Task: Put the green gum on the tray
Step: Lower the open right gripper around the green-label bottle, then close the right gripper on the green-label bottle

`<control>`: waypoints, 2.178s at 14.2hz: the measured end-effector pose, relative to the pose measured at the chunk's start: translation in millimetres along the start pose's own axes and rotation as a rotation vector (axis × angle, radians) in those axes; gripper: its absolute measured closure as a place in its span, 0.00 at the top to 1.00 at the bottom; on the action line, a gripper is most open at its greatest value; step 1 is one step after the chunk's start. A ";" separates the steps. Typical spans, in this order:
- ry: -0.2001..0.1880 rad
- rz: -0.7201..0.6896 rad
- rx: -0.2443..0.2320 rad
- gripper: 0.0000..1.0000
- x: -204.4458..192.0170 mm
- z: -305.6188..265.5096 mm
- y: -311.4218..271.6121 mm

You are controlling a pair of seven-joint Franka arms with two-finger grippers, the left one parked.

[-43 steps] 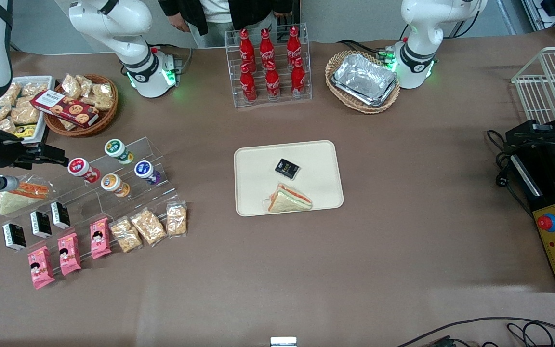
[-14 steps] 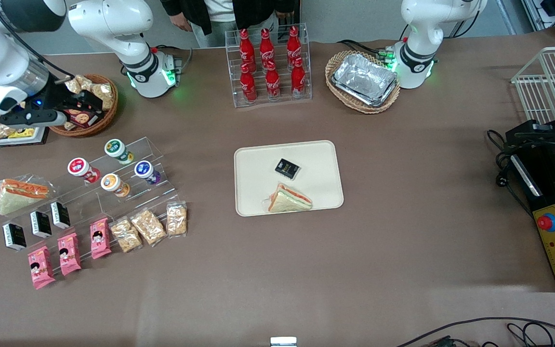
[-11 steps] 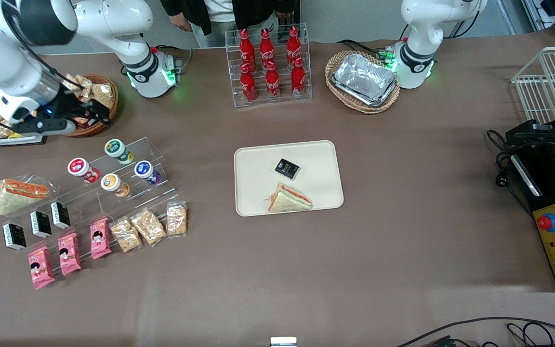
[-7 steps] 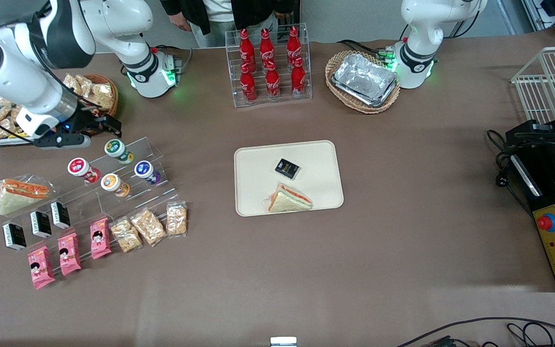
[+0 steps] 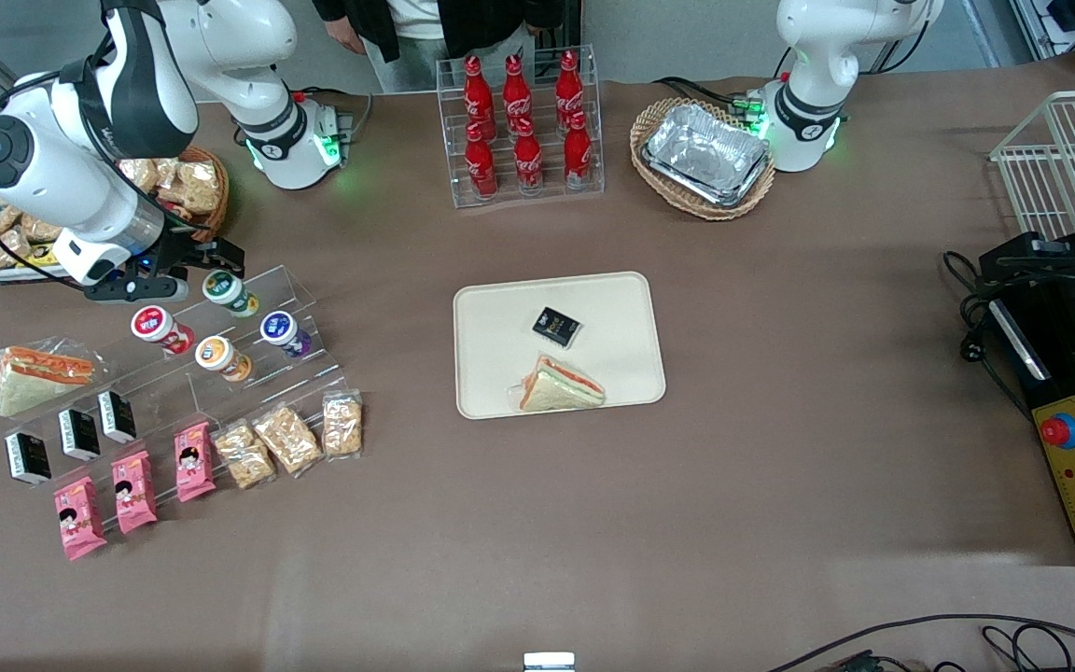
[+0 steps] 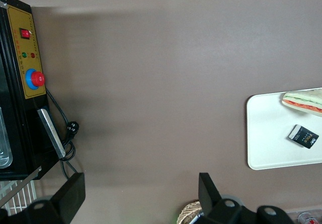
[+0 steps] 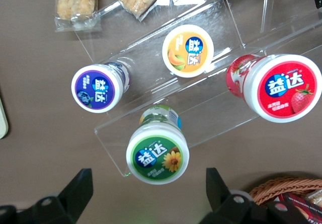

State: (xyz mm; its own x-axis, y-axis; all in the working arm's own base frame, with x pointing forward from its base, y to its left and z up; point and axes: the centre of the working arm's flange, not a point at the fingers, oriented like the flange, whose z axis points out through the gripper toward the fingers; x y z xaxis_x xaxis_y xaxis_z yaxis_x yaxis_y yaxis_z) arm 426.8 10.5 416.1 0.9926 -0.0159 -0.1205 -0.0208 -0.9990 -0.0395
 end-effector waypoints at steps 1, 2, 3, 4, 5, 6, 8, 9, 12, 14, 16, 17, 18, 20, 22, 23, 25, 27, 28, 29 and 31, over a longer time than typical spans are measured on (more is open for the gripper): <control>-0.003 0.002 0.000 1.00 0.0 1.6 0.4; -0.005 0.004 0.000 1.00 0.3 2.7 0.5; -0.005 0.007 0.000 1.00 0.7 3.6 0.7; -0.004 0.010 0.000 1.00 1.3 4.5 1.0; -0.003 0.012 0.000 1.00 2.3 5.7 1.5; -0.003 0.017 0.001 1.00 3.5 7.6 2.7; 0.006 0.030 0.002 1.00 6.6 12.5 8.2; 0.012 0.037 0.002 1.00 7.8 16.8 11.3; 0.013 0.057 0.007 1.00 7.1 29.9 19.0; 0.015 0.062 0.012 1.00 6.8 31.5 19.1; 0.018 0.064 0.014 1.00 6.9 32.0 19.1; 0.024 0.067 0.015 1.00 7.3 32.0 19.1; 0.026 0.072 0.015 1.00 7.6 32.2 19.1; 0.029 0.087 0.016 1.00 8.7 33.9 19.1; 0.032 0.104 0.015 1.00 11.2 37.5 17.3; 0.031 0.109 0.014 1.00 12.0 39.2 16.0; 0.030 0.113 0.013 0.99 13.0 41.2 14.3; 0.030 0.114 0.013 0.95 13.0 41.1 13.9; 0.030 0.114 0.013 0.87 13.0 41.1 13.8; 0.030 0.115 0.013 0.82 13.1 41.1 13.6; 0.030 0.125 0.013 0.75 13.1 41.1 13.0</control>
State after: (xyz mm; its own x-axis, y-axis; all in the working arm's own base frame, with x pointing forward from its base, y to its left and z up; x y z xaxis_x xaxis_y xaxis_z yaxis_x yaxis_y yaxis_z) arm 434.6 -1.0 373.2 0.9853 -0.1415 -0.0952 -0.1457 -0.9886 -0.0386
